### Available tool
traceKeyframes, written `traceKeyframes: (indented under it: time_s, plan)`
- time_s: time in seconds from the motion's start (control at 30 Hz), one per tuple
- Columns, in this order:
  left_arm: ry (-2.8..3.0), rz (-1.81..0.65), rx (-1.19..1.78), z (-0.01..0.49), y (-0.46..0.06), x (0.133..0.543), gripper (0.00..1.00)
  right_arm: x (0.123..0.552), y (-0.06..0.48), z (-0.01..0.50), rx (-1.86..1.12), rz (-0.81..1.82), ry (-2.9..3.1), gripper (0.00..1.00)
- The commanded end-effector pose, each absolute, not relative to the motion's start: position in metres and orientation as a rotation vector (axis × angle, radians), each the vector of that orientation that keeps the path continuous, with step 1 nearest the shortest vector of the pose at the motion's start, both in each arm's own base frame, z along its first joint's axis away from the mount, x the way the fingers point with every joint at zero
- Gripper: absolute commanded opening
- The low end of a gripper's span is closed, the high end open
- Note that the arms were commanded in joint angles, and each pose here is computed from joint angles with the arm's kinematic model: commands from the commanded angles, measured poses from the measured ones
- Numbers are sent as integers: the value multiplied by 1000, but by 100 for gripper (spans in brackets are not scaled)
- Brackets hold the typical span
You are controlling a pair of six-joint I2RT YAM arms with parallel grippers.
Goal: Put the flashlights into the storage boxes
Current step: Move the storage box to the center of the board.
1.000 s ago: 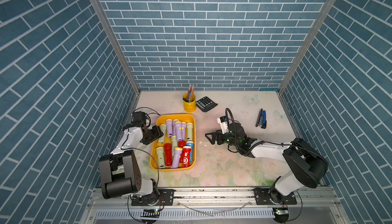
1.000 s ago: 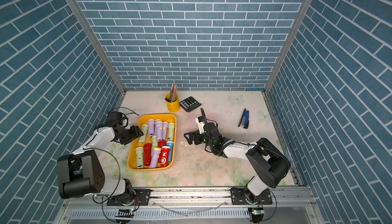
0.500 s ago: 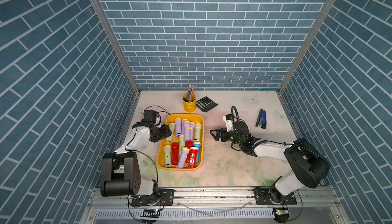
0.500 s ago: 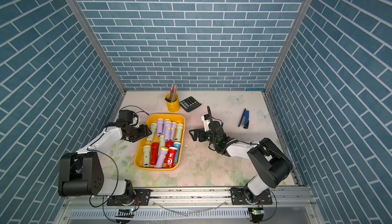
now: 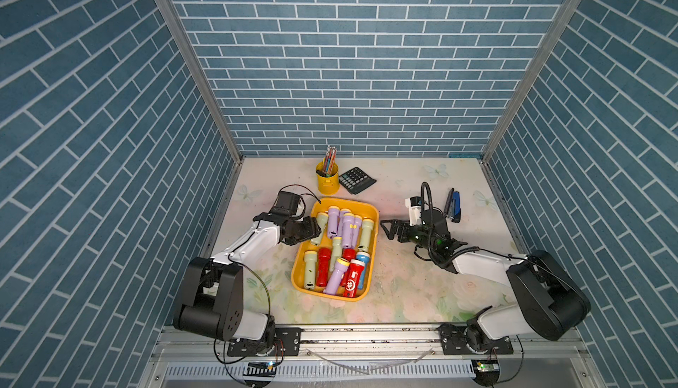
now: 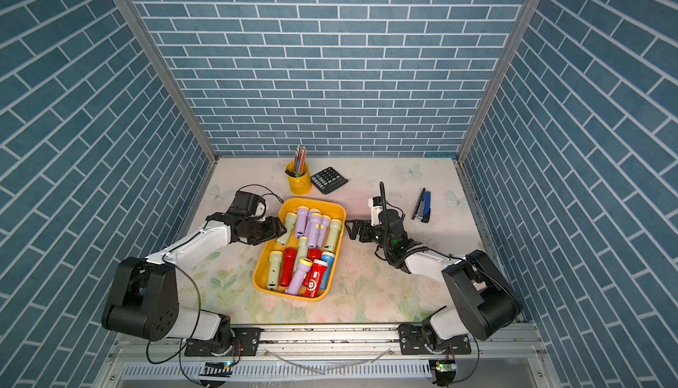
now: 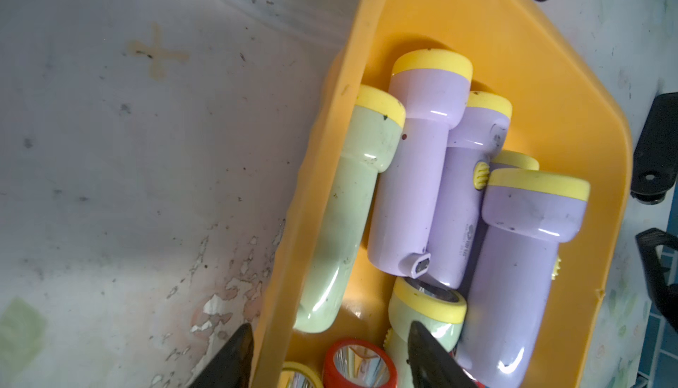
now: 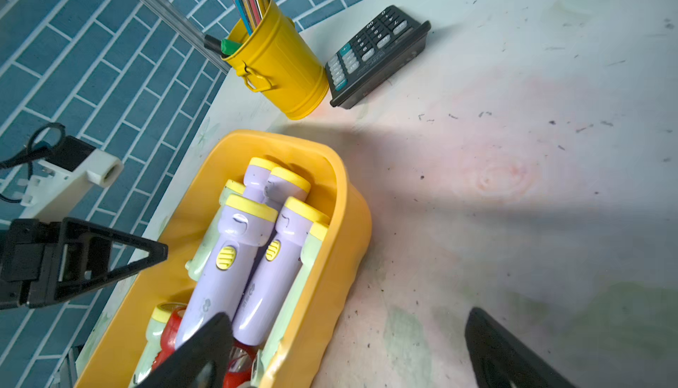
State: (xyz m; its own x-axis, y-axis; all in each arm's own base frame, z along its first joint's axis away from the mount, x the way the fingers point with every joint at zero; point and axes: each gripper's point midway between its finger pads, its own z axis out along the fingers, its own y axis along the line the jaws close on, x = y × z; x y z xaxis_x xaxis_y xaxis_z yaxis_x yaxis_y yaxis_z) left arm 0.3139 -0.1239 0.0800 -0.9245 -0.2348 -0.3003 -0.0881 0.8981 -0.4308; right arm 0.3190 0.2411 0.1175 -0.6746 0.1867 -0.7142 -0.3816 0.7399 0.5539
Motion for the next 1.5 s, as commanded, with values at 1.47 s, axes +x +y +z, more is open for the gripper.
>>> traceKeyframes:
  time_s: [1.47]
  plan:
    - [2721, -785, -188, 81, -164, 232, 67, 309, 190, 131, -92, 713, 2129, 99]
